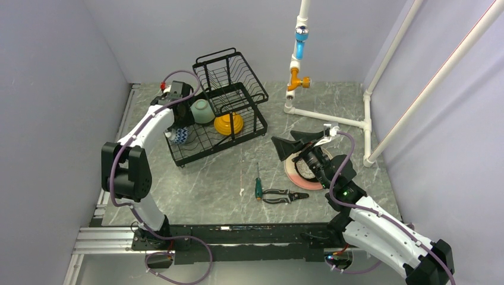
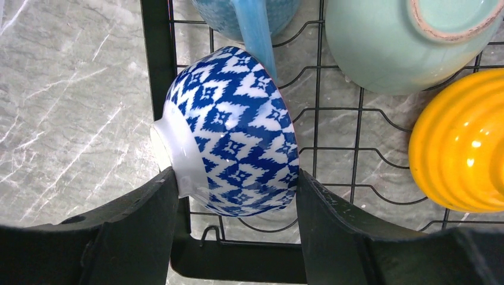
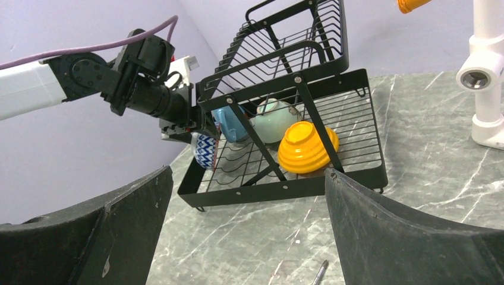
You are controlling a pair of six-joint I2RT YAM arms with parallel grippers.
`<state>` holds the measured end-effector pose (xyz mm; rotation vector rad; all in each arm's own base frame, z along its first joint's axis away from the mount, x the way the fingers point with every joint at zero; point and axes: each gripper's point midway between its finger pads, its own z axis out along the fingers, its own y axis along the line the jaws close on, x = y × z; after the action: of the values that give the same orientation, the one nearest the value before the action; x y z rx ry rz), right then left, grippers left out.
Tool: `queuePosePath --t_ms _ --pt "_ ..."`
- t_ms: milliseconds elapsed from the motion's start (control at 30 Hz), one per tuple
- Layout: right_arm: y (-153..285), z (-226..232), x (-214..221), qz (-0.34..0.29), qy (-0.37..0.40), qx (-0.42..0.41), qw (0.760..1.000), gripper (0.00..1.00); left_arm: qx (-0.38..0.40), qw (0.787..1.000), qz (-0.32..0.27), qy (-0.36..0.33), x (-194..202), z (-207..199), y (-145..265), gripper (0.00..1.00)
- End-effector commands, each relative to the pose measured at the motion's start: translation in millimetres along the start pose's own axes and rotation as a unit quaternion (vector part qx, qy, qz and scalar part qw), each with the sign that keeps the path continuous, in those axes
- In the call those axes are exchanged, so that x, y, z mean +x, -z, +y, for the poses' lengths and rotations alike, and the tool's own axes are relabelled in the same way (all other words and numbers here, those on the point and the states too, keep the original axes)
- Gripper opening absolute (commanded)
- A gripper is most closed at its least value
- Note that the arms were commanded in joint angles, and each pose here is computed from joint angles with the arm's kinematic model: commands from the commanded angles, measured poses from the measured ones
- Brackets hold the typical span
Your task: Load the mixed dishes into the dish rack
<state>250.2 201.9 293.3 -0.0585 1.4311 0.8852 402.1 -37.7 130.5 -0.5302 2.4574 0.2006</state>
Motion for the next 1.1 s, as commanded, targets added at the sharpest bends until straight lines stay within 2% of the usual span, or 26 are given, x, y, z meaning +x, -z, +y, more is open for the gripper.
queuePosePath --t_ms 0,267,533,633,1067 --pt "0.1 1.7 -13.2 -0.024 0.004 0.0 1.0 1.0 0.009 1.0 0.028 -0.009 10.9 -7.9 -6.2 0.32" --pt "0.1 -0.9 -11.0 -0.022 0.005 0.005 1.0 1.0 0.016 0.999 0.029 -0.007 12.7 -8.9 -4.1 0.63" --pt "-2.5 0.7 -10.8 -0.02 0.003 0.003 1.0 1.0 0.029 0.999 0.032 -0.024 15.3 -10.5 0.1 0.78" --pt "-3.1 1.8 -13.0 -0.02 0.004 0.002 1.0 1.0 0.035 0.999 0.026 -0.029 16.2 -9.8 4.7 0.82" --pt "4.2 5.6 -19.0 -0.02 -0.004 -0.001 1.0 1.0 0.038 0.997 -0.017 -0.062 6.1 -14.6 20.7 0.86"
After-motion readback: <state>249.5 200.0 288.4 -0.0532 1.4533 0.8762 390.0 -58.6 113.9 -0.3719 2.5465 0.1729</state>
